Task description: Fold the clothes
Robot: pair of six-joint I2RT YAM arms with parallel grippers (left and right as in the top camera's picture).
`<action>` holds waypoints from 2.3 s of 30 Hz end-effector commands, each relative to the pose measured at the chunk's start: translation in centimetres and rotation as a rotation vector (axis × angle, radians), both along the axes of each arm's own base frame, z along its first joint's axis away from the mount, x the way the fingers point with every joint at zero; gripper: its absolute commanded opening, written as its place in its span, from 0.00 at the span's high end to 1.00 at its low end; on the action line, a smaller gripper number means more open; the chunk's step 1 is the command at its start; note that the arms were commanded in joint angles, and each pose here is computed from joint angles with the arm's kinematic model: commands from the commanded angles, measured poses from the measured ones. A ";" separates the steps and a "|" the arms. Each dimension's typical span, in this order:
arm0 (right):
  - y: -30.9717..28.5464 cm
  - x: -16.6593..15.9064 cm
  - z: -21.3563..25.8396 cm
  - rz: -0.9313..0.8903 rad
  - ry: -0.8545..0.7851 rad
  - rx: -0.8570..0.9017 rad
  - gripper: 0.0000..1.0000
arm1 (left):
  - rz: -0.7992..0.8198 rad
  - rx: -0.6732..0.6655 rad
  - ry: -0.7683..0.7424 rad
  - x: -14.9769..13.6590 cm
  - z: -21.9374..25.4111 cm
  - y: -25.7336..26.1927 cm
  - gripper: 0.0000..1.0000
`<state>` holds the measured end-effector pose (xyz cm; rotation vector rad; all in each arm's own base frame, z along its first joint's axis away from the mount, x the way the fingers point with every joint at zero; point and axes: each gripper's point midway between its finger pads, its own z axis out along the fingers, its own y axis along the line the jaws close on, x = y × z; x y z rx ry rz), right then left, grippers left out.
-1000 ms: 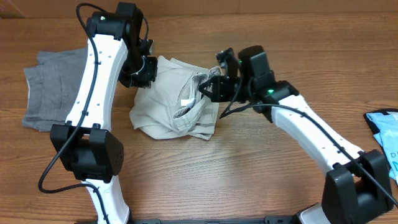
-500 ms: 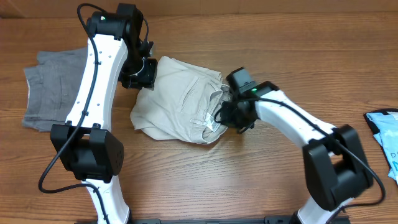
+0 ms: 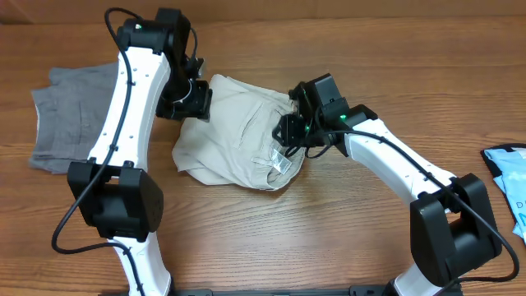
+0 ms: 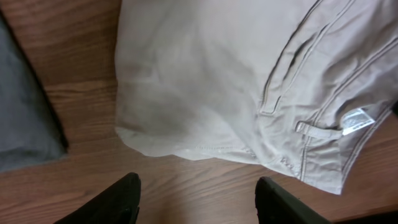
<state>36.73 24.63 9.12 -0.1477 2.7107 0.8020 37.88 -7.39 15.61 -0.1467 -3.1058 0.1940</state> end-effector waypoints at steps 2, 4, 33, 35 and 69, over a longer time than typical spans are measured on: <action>0.6 2.0 2.3 -0.044 -0.094 0.032 0.55 | -0.014 0.009 0.050 -1.0 -2.2 0.4 0.37; 0.7 2.5 2.6 -0.063 -0.106 0.045 0.58 | -0.014 0.011 0.072 -1.3 -3.6 0.4 0.38; -17.9 7.2 0.8 -0.597 -0.098 -0.292 0.72 | -0.032 0.045 0.147 -5.1 -14.8 1.5 0.30; -18.6 6.7 0.8 -0.601 -0.068 -0.281 0.70 | -0.028 0.036 0.147 -5.0 -14.2 1.4 0.25; -13.6 -3.2 -2.6 -0.252 0.251 -0.202 0.96 | -0.087 -0.133 -0.097 -0.8 -11.6 -0.8 0.28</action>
